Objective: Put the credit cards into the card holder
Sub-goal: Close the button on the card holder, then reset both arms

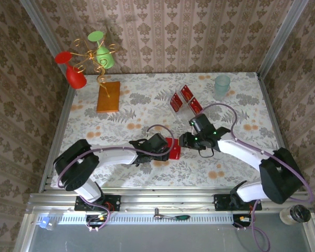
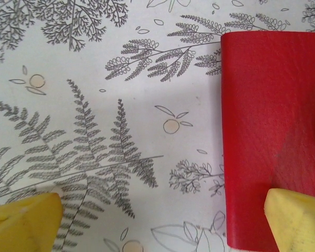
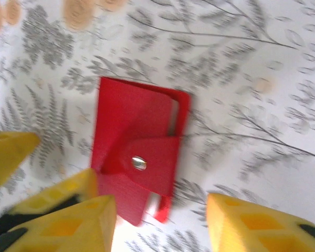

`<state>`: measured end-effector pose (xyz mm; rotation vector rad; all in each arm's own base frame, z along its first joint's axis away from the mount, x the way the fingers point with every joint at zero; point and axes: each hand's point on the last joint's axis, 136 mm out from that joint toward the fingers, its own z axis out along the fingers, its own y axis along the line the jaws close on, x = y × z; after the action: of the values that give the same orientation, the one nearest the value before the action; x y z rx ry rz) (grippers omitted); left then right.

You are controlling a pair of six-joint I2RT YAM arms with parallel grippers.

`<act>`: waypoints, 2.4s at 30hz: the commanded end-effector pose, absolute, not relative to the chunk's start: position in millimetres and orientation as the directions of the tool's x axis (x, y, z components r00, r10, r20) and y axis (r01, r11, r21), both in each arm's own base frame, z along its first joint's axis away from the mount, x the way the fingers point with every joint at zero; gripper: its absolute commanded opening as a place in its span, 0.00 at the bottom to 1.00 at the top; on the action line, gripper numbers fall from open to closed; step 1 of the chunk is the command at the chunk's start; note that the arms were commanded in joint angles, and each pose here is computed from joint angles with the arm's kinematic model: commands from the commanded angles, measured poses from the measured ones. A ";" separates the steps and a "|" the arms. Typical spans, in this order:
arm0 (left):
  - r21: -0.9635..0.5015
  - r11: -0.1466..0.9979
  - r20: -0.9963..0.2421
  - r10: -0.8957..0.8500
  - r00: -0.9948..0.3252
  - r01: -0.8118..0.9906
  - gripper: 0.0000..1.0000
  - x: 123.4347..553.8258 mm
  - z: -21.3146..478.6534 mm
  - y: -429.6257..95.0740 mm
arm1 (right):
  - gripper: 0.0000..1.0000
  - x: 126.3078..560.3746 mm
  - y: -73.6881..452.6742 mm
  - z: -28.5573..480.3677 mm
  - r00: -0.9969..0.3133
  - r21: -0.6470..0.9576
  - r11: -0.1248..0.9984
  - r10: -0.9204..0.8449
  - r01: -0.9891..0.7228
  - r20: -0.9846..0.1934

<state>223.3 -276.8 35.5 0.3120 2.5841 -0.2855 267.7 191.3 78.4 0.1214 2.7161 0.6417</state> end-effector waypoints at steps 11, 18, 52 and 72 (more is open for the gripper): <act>-0.166 0.950 -0.732 0.061 -0.679 0.265 1.00 261.2 147.9 -239.8 | 0.91 240.3 132.4 106.6 -0.886 0.459 0.886 0.268 0.072 -0.379; -0.091 0.989 -0.841 -0.016 -0.541 0.113 1.00 283.0 191.5 -156.4 | 1.00 248.4 97.2 122.6 -0.842 0.323 0.940 0.258 0.107 -0.473; 0.287 0.955 -0.929 0.258 -0.267 -0.074 1.00 380.0 128.9 -20.6 | 1.00 361.8 -39.8 124.0 -0.352 -0.007 0.945 0.115 0.327 -0.929; 0.103 0.995 -0.937 0.098 -0.334 0.001 1.00 402.2 95.6 2.0 | 1.00 403.6 -6.8 93.1 -0.370 0.016 0.997 0.040 0.069 -0.928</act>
<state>398.7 9.2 93.1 0.0639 1.9109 0.1581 402.4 -10.5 95.4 0.1211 1.9342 -0.0387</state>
